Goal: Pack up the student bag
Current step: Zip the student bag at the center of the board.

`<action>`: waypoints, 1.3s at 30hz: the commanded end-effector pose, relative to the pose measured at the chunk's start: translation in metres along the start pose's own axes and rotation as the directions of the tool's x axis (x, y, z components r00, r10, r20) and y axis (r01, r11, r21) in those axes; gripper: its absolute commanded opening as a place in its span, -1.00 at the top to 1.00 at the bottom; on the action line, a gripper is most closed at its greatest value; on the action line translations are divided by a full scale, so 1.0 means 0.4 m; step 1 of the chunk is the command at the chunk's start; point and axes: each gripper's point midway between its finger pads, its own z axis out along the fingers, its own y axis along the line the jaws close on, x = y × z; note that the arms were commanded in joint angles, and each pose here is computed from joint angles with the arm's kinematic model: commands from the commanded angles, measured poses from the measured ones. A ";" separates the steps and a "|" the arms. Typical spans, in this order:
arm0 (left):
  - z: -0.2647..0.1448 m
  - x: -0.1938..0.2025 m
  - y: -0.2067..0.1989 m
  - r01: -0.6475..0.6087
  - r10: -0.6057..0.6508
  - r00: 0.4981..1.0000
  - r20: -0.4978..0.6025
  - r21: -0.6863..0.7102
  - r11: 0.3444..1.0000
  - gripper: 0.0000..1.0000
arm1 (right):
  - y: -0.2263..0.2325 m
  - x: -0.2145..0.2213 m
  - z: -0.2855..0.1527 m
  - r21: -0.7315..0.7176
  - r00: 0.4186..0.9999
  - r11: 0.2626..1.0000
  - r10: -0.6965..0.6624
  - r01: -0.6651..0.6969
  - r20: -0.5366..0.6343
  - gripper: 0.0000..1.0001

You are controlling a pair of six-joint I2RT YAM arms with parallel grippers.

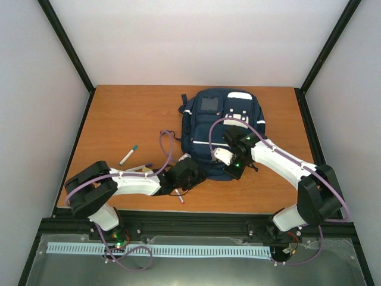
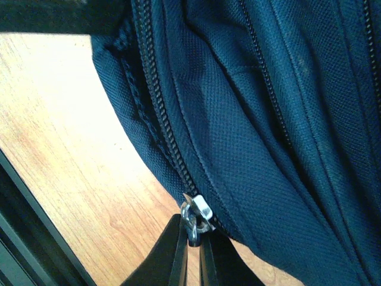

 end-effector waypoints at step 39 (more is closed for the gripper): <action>-0.181 -0.131 0.101 -0.040 0.058 0.966 0.252 -0.077 0.996 0.98 | -0.252 0.279 0.015 0.165 0.970 0.970 0.201 -0.178 -0.135 0.94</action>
